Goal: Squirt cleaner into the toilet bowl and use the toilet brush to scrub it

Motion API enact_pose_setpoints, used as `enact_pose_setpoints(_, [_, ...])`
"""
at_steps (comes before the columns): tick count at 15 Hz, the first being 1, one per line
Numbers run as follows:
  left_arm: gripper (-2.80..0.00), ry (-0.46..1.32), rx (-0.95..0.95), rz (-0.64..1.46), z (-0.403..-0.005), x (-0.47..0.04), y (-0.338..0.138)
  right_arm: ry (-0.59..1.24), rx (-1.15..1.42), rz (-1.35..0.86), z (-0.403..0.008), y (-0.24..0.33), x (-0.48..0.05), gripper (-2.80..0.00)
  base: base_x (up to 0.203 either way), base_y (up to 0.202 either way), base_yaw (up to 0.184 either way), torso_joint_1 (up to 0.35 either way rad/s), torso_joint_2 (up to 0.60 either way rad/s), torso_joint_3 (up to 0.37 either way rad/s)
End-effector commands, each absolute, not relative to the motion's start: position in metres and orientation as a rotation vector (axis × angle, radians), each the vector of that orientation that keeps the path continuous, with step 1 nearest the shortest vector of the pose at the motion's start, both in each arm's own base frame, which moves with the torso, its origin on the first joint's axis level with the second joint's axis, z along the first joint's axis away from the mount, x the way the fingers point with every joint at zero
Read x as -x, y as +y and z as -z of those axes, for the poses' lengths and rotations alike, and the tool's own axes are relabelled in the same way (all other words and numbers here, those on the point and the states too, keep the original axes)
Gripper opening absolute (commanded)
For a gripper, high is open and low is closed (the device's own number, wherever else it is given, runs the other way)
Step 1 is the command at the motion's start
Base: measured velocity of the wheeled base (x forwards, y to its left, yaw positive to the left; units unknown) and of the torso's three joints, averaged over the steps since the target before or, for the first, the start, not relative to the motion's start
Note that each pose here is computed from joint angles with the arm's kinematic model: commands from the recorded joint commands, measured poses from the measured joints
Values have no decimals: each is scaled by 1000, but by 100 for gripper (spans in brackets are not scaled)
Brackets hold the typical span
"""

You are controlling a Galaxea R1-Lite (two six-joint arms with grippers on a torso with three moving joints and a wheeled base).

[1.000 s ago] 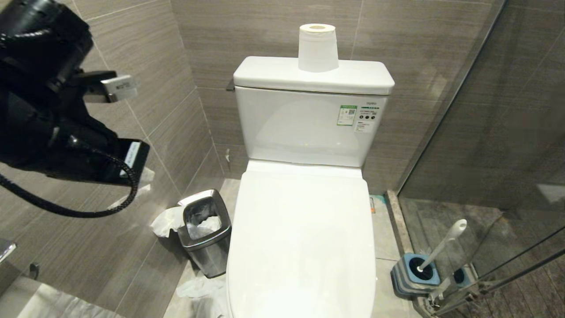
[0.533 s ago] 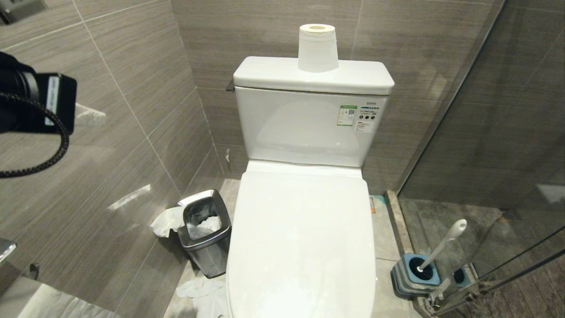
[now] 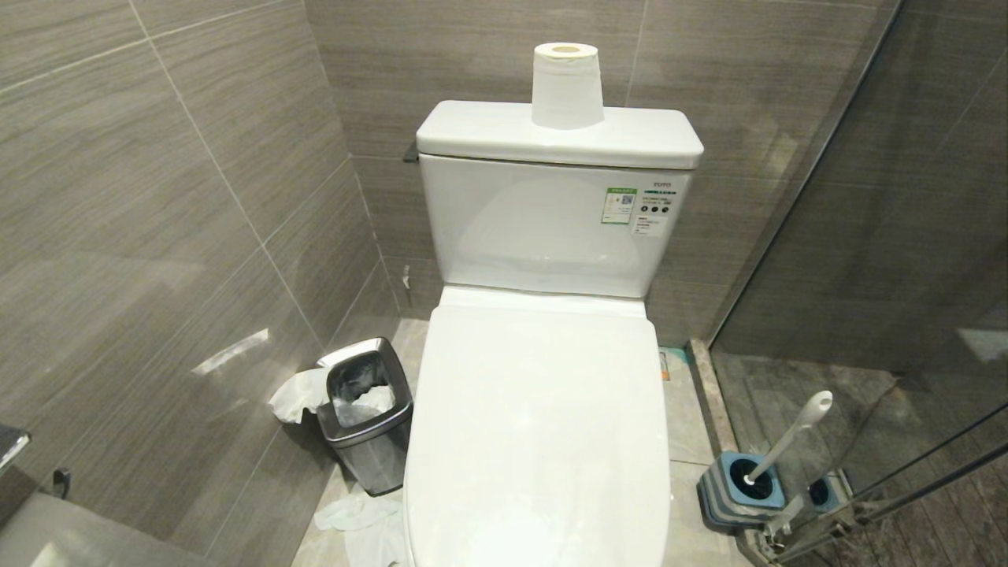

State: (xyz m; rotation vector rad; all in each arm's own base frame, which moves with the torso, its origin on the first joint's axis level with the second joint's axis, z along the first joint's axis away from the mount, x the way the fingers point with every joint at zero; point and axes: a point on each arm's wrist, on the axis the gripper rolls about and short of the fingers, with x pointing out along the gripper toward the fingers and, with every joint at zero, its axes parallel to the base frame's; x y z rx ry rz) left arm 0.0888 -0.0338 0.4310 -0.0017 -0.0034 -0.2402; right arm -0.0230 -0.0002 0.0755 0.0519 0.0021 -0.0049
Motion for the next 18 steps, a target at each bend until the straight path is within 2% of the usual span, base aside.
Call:
enact_pose_setpoints(1, [-280, -109, -10, 239, -429, -33, -10, 3, -52, 5, -75, 0, 23, -280, 0, 0, 0, 0, 0, 0])
enact_pose_setpoints(4, [-280, -201, -70, 226, -414, 23, 8, 3, -52, 5, -75, 0, 23, -280, 0, 0, 0, 0, 0, 0])
enact_pose_setpoints(8, [-280, -285, -100, 226, -394, 70, 13, 3, -52, 5, -75, 0, 23, -280, 0, 0, 0, 0, 0, 0])
enact_pose_setpoints(18, [-280, -301, -138, 230, -358, 104, 15, 3, -52, 5, -75, 0, 23, -280, 0, 0, 0, 0, 0, 0])
